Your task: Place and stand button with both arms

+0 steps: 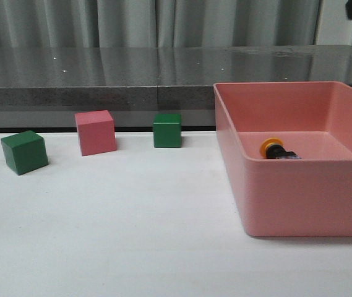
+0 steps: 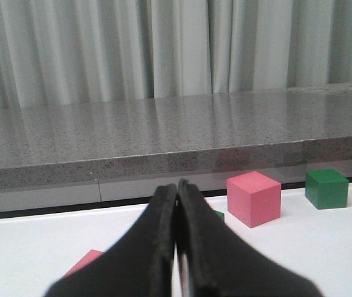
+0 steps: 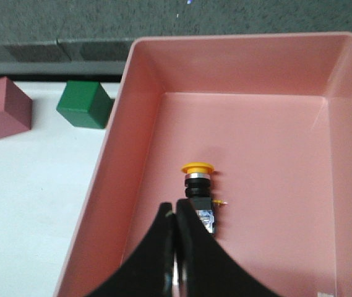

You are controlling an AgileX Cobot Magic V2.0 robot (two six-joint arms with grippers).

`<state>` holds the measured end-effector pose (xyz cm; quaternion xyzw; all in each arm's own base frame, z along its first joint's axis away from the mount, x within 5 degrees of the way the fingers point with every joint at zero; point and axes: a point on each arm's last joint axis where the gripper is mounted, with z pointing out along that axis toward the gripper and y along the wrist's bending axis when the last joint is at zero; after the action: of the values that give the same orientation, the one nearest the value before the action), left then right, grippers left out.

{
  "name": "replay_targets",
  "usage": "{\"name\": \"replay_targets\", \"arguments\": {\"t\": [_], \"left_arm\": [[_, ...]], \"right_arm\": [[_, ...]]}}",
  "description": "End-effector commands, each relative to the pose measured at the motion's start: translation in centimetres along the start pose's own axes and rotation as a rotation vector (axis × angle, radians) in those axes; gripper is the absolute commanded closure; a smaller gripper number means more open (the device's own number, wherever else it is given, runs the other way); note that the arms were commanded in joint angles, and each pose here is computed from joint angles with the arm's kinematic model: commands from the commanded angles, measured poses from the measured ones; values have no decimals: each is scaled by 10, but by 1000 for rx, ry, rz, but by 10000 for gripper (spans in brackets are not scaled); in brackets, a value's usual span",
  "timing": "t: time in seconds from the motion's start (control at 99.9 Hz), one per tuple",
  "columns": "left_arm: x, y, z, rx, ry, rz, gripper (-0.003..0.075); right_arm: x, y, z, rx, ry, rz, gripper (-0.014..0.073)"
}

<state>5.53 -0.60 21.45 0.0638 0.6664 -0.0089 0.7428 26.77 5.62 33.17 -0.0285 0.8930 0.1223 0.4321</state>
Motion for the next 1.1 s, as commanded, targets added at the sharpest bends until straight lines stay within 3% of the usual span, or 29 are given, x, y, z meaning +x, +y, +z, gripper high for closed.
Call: {"name": "replay_targets", "arguments": {"t": [0.0, 0.11, 0.28, 0.38, 0.931, 1.001, 1.091], "left_arm": [[6, -1, -2, 3, -65, -11, 740], [6, -1, -2, 3, -65, -11, 739], [6, -1, -2, 3, -65, -11, 740], [6, -1, -2, 3, -65, -11, 740], [6, -1, -2, 3, -65, -11, 740], [6, -1, -2, 3, -65, -11, 740], [6, -1, -2, 3, -65, -11, 740]], "right_arm": [[-16, 5, 12, -15, -51, -44, 620], [-12, 6, 38, -15, 2, -75, 476], [-5, 3, 67, -3, 31, -101, 48], [-1, 0, 83, 7, 34, -107, -56], [47, -18, 167, 49, 209, -120, -48], [49, -18, 168, 49, 214, -120, 22], [49, -18, 168, 49, 214, -120, 218]]}}
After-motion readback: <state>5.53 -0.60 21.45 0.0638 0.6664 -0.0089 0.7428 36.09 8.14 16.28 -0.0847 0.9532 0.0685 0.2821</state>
